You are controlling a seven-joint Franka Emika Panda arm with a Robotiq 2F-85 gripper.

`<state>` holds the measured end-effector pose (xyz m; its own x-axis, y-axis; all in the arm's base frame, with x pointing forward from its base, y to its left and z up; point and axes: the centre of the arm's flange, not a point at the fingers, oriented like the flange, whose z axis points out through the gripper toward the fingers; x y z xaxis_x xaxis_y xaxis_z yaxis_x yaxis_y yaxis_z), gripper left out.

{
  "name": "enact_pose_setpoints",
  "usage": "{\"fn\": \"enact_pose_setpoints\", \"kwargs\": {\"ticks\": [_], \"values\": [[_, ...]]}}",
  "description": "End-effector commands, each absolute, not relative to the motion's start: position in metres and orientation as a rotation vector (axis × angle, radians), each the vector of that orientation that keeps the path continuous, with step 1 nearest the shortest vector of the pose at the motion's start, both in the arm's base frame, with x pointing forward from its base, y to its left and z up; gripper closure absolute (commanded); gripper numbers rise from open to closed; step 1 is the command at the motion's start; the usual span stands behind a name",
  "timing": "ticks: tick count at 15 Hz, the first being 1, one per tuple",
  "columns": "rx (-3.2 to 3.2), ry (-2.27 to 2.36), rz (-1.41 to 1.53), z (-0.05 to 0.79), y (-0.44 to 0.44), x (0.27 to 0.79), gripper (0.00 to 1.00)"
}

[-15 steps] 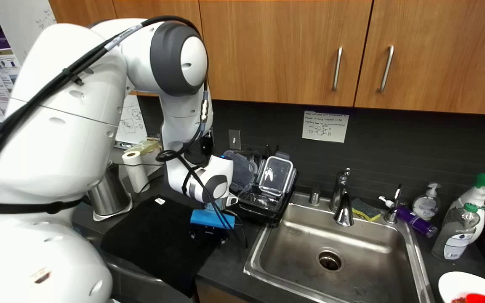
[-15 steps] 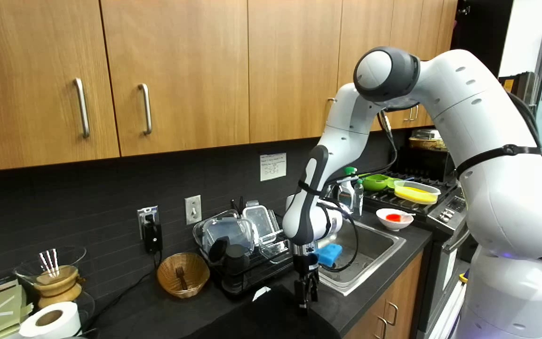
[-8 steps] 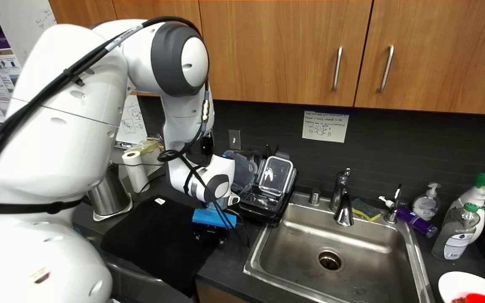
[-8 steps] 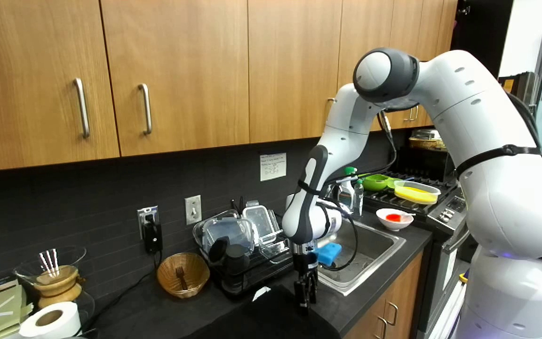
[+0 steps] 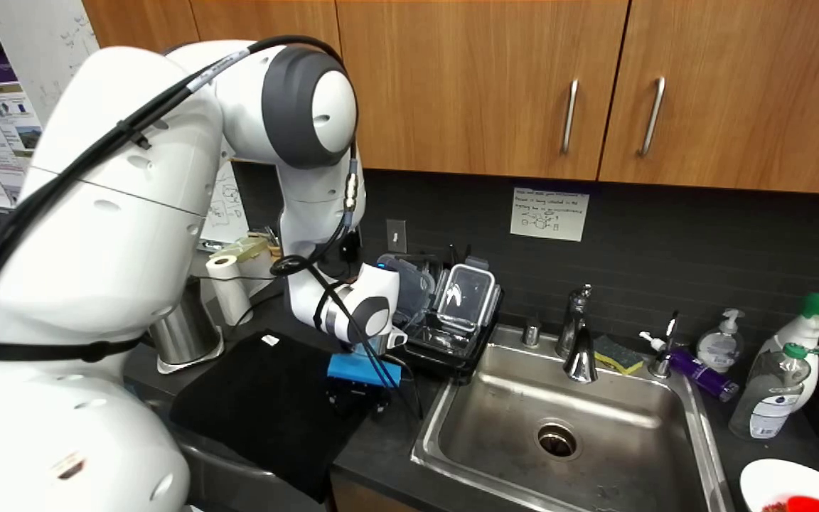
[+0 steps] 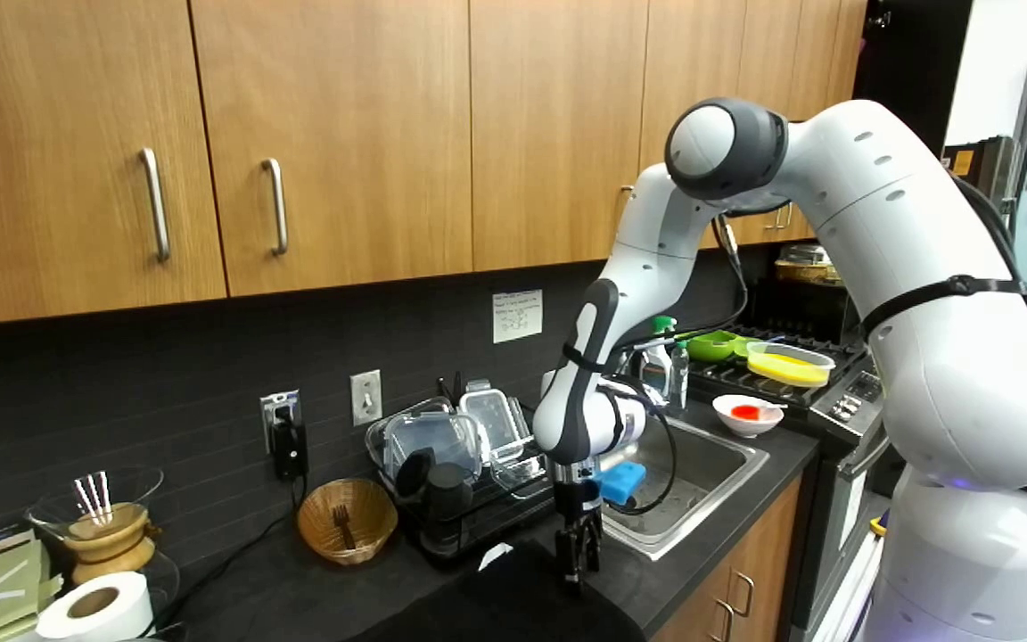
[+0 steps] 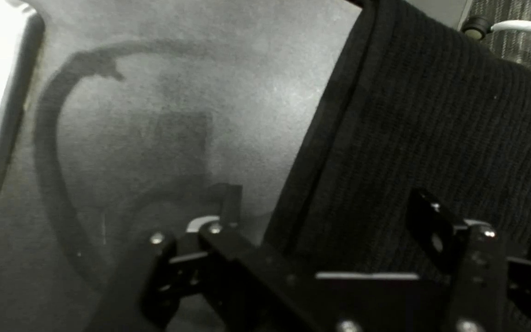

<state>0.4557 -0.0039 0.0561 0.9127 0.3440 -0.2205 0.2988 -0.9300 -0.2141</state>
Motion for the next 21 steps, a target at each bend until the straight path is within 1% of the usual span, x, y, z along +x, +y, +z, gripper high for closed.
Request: {"fn": "enact_pose_setpoints", "kwargs": {"ticks": [1, 14, 15, 16, 18, 19, 21], "values": [[-2.896, -0.487, 0.400, 0.052, -0.007, 0.459, 0.00], [-2.893, -0.487, 0.403, 0.043, -0.008, 0.459, 0.00], [-2.891, -0.488, 0.402, 0.043, -0.008, 0.459, 0.25], [-2.891, -0.489, 0.400, 0.043, -0.008, 0.459, 0.26], [-2.894, -0.486, 0.394, 0.045, -0.011, 0.460, 0.37], [-2.896, -0.483, 0.391, 0.045, -0.013, 0.461, 0.43], [-2.898, -0.475, 0.385, 0.046, -0.018, 0.462, 0.58]]}}
